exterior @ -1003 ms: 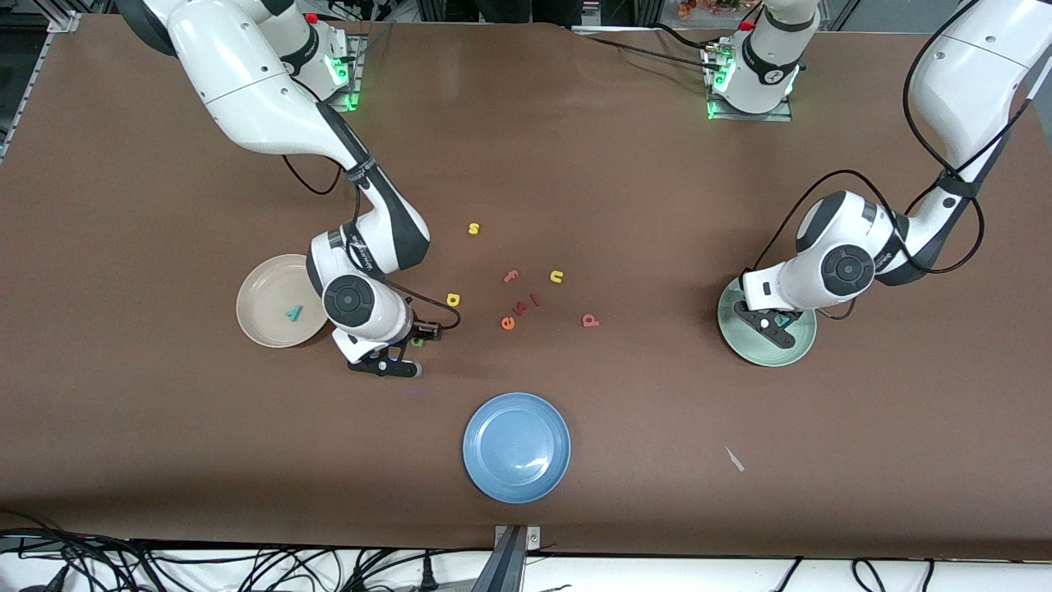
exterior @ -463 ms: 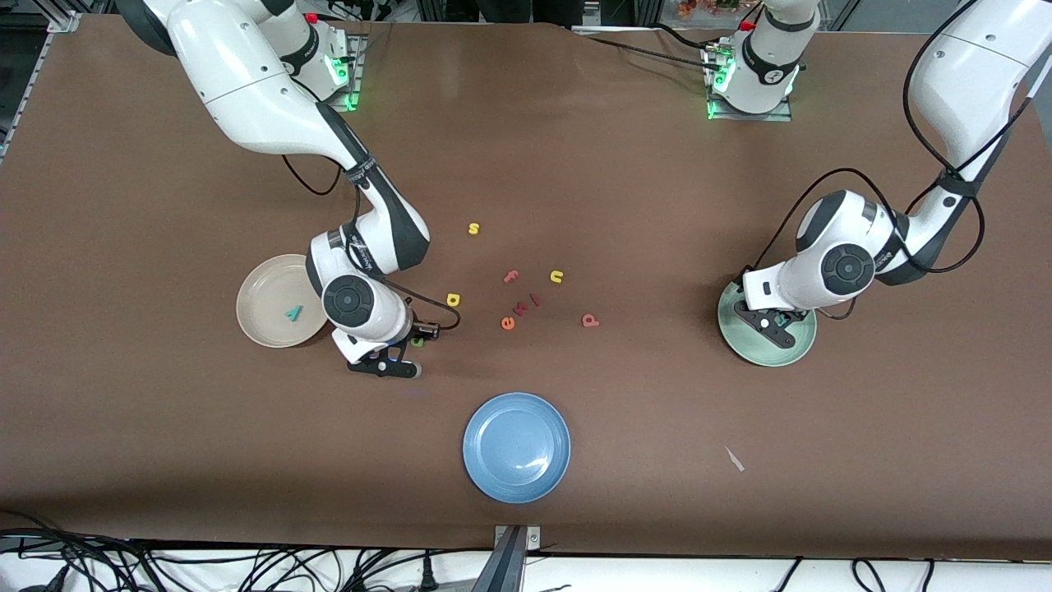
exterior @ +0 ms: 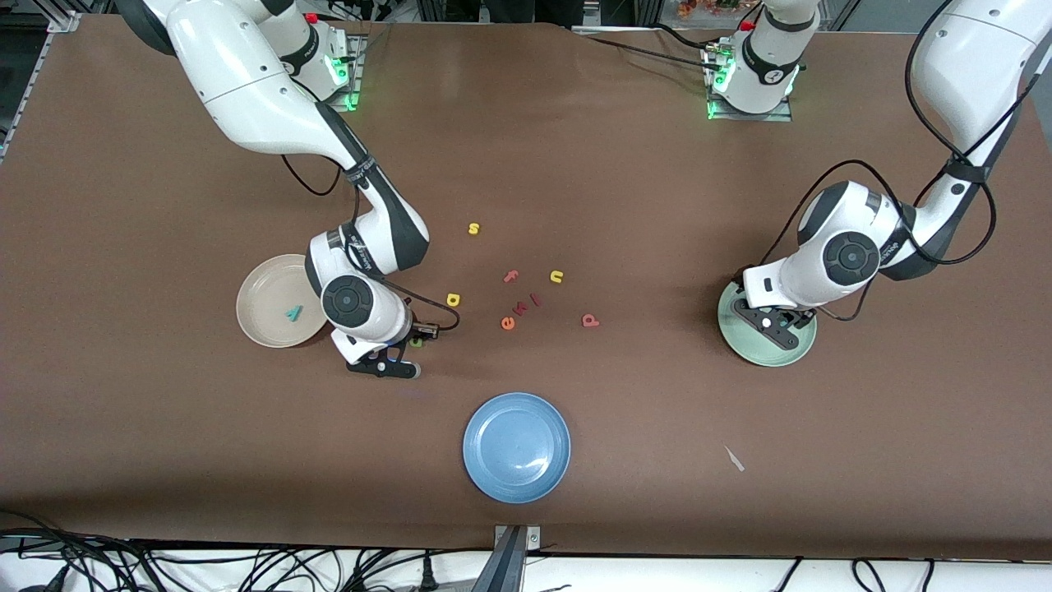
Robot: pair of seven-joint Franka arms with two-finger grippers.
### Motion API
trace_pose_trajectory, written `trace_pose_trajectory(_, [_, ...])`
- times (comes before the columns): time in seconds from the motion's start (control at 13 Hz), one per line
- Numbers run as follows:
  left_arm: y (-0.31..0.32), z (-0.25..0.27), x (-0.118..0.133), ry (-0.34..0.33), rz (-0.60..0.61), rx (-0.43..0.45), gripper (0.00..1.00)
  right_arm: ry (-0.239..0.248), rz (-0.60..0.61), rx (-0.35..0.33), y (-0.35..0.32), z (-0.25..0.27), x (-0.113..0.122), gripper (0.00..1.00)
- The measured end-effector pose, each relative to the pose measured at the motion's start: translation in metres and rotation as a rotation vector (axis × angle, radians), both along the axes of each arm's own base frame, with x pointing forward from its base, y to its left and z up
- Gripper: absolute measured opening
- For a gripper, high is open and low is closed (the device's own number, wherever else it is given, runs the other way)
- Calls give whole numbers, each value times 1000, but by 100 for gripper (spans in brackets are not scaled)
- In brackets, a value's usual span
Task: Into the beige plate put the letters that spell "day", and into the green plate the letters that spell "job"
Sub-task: 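Release the o onto the green plate while the right gripper grips the p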
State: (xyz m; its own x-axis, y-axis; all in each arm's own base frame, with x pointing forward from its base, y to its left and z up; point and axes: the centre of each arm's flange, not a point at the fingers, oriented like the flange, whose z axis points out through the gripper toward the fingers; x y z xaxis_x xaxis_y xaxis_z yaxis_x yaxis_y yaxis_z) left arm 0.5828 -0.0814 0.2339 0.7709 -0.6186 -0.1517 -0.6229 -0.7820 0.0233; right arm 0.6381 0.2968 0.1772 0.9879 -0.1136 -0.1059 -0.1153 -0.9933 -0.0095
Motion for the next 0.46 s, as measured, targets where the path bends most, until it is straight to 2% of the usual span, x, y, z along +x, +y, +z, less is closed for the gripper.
trace_pose_trajectory(0.46, [-26, 41, 26, -25, -117, 16, 100, -1, -1, 0, 0, 1, 1, 30])
